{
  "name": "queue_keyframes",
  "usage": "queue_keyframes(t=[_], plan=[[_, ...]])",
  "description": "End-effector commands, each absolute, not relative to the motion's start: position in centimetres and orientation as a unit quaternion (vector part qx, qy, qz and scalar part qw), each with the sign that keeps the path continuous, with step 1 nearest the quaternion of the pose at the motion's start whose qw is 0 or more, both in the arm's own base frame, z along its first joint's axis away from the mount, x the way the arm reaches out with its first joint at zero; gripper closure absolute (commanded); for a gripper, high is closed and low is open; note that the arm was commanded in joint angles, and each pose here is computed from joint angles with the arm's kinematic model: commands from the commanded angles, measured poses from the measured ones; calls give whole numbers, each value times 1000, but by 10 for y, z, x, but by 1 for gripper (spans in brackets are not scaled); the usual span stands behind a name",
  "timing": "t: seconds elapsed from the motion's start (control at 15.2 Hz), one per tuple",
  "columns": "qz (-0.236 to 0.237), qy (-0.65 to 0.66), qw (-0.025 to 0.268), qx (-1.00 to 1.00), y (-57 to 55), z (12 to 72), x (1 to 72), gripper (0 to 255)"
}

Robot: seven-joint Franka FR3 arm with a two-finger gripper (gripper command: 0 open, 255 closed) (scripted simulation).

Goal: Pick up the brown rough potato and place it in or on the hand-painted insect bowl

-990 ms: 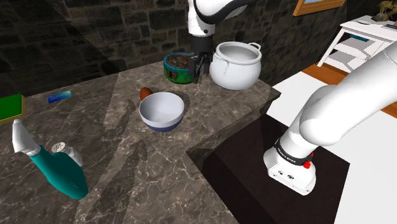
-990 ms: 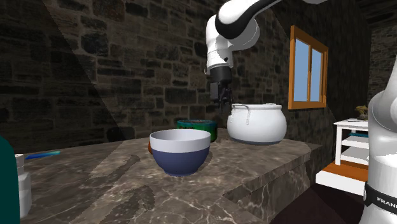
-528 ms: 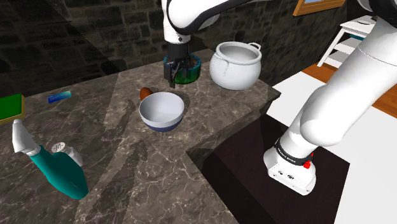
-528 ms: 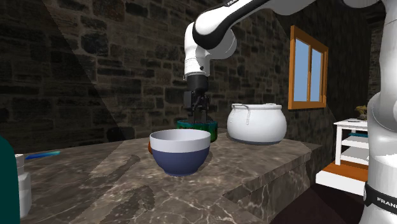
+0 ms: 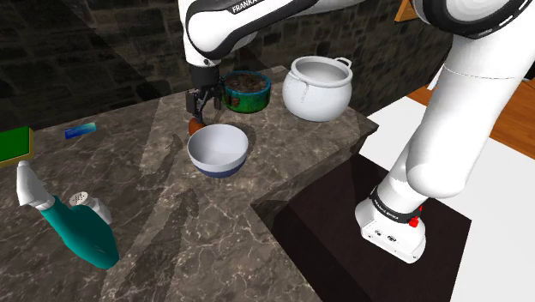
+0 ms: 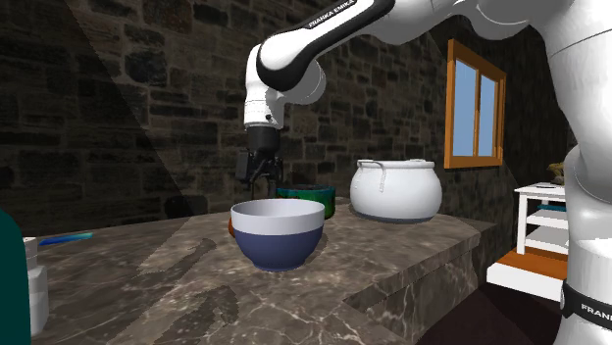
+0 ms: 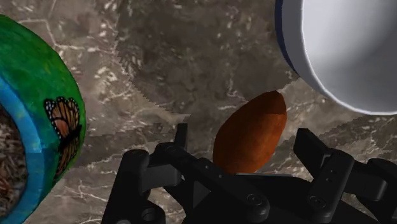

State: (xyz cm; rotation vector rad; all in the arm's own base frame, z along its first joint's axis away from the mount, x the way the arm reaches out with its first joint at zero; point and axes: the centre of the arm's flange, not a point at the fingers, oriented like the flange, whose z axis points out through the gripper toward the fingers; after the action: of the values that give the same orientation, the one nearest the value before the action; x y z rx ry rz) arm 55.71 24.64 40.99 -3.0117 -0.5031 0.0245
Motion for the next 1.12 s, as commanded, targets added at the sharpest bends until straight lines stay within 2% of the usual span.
queue_keyframes(t=[0.0, 0.59, 1.06], plan=[[1, -170, 46, -984, 266, 402, 572, 0], [-3, -173, 47, -984, 278, 360, 579, 0], [-3, -173, 47, -984, 278, 360, 579, 0]])
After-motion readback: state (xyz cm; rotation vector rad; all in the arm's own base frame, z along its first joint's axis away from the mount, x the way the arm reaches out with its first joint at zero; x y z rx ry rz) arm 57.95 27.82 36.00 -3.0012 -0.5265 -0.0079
